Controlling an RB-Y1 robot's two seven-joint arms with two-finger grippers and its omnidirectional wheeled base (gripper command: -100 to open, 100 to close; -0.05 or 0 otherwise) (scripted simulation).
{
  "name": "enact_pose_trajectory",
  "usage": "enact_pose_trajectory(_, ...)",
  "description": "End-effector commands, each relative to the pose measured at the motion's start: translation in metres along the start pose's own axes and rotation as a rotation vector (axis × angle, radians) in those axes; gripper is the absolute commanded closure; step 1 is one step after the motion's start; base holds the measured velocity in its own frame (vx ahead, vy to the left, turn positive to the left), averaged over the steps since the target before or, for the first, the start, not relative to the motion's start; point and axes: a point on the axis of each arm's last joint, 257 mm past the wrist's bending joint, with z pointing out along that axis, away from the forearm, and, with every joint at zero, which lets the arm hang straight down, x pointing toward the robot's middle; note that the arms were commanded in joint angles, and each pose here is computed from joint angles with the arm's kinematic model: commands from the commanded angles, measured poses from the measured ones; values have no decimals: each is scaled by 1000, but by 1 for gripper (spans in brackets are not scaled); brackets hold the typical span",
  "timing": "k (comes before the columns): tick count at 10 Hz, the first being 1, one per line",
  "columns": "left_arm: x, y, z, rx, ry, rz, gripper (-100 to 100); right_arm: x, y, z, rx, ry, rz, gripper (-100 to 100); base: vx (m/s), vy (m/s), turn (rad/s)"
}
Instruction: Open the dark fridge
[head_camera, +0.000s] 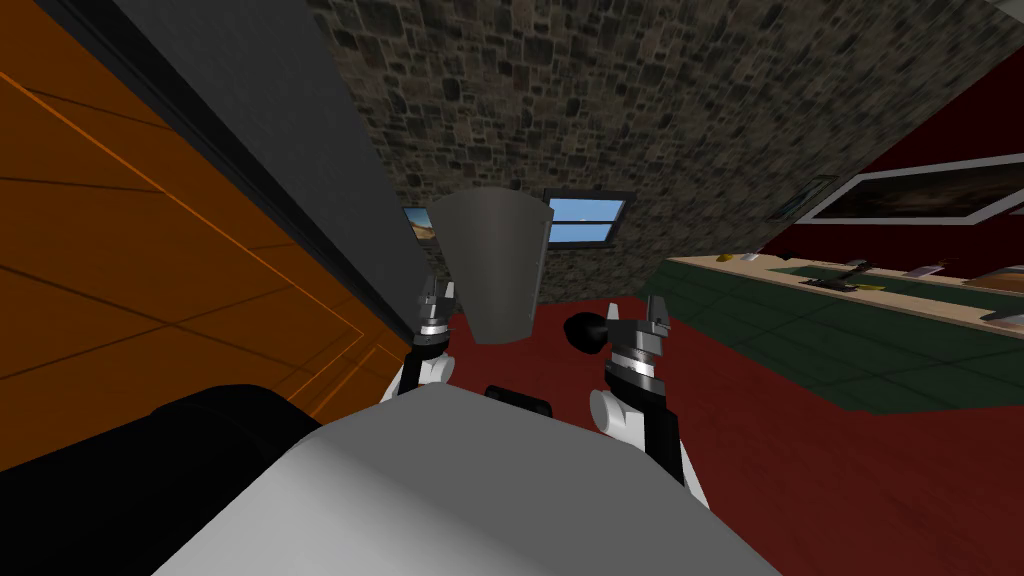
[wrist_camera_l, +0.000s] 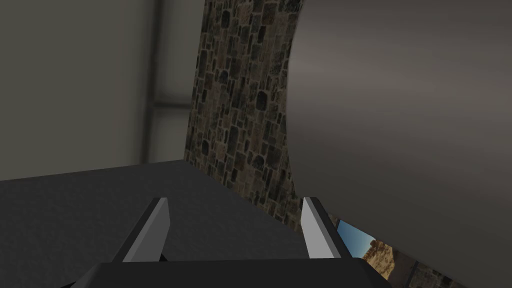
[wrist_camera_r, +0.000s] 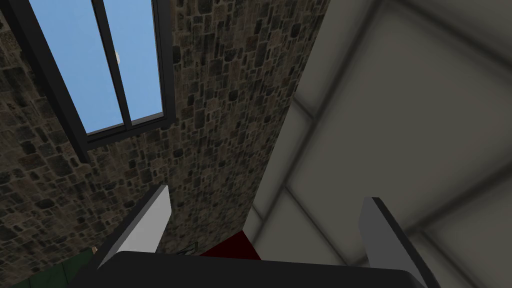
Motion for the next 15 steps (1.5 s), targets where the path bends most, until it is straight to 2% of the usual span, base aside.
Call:
enact_pose_trajectory(1, 0, 0, 0, 0, 0, 0, 0, 0, 0, 0, 0, 0, 0, 0, 0, 0, 0)
enact_pose_trajectory(9, 0, 0, 0, 0, 0, 0, 0, 0, 0, 0, 0, 0, 0, 0, 0, 0, 0)
enact_pose_trajectory(10, 3, 3, 3, -19, 38, 15, -100, 0, 0, 0, 0, 0, 0, 0, 43, -5, -42)
enact_pose_trajectory(15, 9, 16, 14, -102, 158, 80, -100, 0, 0, 0, 0, 0, 0, 0, 118, -34, -51)
